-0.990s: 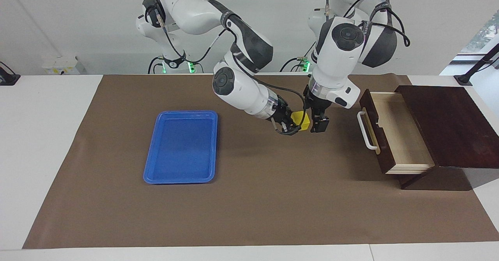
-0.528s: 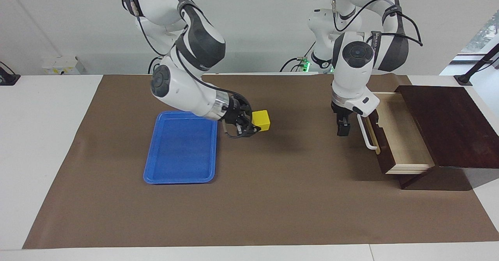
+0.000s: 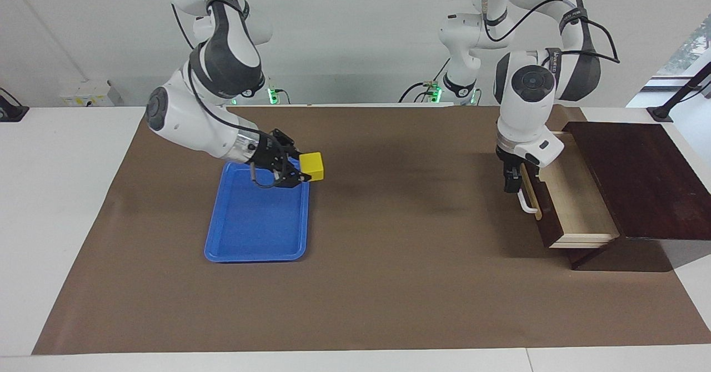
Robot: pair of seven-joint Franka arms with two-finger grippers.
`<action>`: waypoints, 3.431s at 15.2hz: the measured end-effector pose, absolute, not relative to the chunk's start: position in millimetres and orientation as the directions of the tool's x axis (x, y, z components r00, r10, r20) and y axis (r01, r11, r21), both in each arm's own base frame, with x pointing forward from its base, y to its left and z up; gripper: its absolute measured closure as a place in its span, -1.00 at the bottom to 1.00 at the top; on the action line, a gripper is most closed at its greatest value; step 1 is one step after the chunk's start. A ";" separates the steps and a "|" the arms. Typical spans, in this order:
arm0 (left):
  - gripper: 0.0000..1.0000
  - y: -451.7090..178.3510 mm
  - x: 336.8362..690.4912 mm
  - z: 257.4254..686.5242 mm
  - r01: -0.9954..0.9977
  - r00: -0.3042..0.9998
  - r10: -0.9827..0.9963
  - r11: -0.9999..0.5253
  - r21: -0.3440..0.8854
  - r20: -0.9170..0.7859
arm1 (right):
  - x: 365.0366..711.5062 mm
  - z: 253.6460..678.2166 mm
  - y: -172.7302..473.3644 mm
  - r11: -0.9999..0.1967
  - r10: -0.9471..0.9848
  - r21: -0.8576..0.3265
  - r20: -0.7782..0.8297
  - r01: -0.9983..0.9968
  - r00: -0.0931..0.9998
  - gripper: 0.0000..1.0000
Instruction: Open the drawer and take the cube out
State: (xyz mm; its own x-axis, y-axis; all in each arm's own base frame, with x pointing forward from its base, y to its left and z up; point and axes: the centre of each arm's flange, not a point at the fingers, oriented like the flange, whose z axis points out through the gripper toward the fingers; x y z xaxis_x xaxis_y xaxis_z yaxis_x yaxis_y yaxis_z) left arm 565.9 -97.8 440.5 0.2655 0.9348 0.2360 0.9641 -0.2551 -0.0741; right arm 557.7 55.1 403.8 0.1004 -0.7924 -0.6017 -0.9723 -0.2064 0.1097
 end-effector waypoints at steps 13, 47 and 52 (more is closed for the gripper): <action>-1.00 46.7 580.3 449.1 0.923 0.385 0.879 -0.371 -0.106 0.280 | 492.8 318.6 70.3 -0.124 -0.825 0.009 -0.556 -0.992 0.098 -0.13; -1.00 -27.3 562.1 579.4 -0.099 0.994 -0.099 -0.995 0.006 -0.039 | 496.0 334.1 90.3 -0.258 -0.787 -0.056 -0.567 -0.964 0.244 -1.00; -1.00 -41.6 557.6 579.9 -0.133 0.990 -0.133 -0.991 0.007 -0.055 | 539.6 439.4 86.4 -0.554 -0.741 -0.129 -0.374 -0.823 0.558 -1.00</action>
State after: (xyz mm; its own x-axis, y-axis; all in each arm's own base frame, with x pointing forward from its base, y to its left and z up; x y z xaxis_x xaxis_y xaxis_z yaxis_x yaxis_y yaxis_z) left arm 557.6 -41.6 579.9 0.9896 -0.1331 -0.0548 -0.1329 -0.9911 0.0065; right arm 539.6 86.4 439.4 0.5576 -0.7413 -0.3737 -0.8227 -0.5536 -0.1294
